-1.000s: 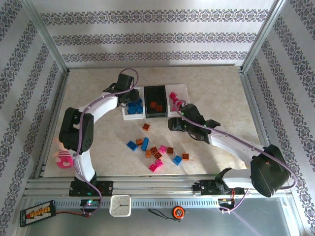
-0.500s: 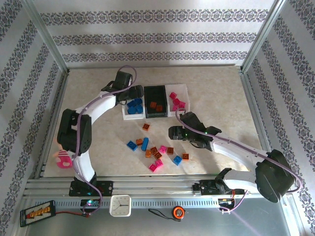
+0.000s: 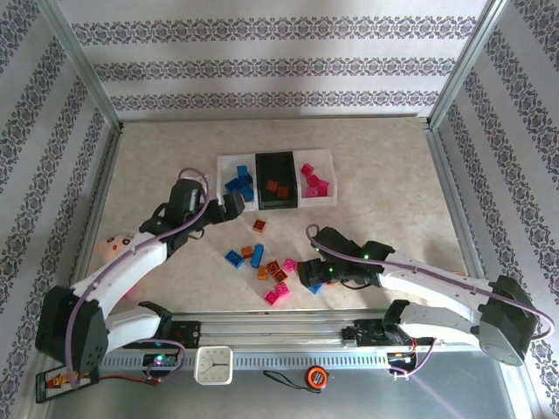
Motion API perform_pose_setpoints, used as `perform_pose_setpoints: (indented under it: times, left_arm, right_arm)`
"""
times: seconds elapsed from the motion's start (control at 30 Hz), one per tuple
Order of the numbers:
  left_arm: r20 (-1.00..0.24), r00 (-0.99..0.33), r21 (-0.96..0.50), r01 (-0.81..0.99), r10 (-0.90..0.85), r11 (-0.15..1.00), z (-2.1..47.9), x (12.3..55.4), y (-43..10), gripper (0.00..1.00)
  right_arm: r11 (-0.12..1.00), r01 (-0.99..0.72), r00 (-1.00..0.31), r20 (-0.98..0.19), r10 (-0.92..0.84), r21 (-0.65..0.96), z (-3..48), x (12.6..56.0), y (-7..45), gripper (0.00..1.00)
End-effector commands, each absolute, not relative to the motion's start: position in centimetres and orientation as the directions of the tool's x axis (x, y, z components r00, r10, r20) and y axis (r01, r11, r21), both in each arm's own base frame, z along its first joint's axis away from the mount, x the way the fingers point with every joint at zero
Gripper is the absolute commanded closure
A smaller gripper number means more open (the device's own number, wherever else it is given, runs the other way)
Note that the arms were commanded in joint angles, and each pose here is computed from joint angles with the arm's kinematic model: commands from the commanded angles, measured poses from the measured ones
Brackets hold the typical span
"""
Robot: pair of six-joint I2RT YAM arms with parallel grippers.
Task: Sort the legos into containers by color
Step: Pick up the lego from the bottom-center of the table.
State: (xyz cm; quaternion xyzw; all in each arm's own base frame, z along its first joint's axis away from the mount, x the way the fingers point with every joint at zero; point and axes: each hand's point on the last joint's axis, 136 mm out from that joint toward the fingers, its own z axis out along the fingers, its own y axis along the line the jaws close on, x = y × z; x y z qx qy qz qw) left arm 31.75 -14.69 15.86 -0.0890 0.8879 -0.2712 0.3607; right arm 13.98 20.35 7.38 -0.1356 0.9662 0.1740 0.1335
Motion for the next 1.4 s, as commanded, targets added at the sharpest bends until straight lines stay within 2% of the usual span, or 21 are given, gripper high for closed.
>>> perform_pose_setpoints:
  times: [0.0,0.17,0.33,0.67,0.97,1.2,1.37]
  left_arm:
    - [-0.579,-0.717,-0.581,0.029,-0.389,0.813,16.2,30.1,-14.4,0.0]
    - [-0.563,-0.725,-0.585,0.011,-0.396,0.811,15.0,28.4,-13.8,0.0]
    - [-0.545,-0.737,-0.577,-0.015,-0.399,0.817,14.0,27.7,-13.4,0.0]
    - [-0.554,-0.735,-0.561,-0.017,-0.391,0.827,14.1,27.7,-13.1,0.0]
    - [-0.548,-0.741,-0.552,-0.028,-0.387,0.834,13.6,27.4,-12.9,0.0]
    - [-0.563,-0.729,-0.534,-0.039,-0.389,0.845,13.8,27.4,-12.3,0.0]
    - [-0.583,-0.713,-0.504,-0.057,-0.388,0.862,14.1,26.8,-11.3,0.0]
  right_arm:
    - [0.922,-0.275,-0.953,-0.201,-0.224,0.274,7.1,11.0,19.0,0.28]
    - [0.928,-0.296,-0.952,-0.149,-0.267,0.228,5.6,9.7,19.2,0.3]
    - [0.932,-0.312,-0.94,-0.198,-0.276,0.182,4.8,11.5,19.9,0.32]
    - [0.926,-0.366,-0.916,-0.216,-0.339,0.096,4.1,13.9,20.6,0.37]
    - [0.92,-0.379,-0.919,-0.154,-0.362,0.1,2.6,13.0,20.6,0.44]
    - [0.908,-0.4,-0.908,-0.19,-0.374,0.122,3.9,13.2,21.1,0.65]
    - [0.876,-0.452,-0.871,-0.294,-0.394,0.165,8.5,14.5,22.8,0.73]
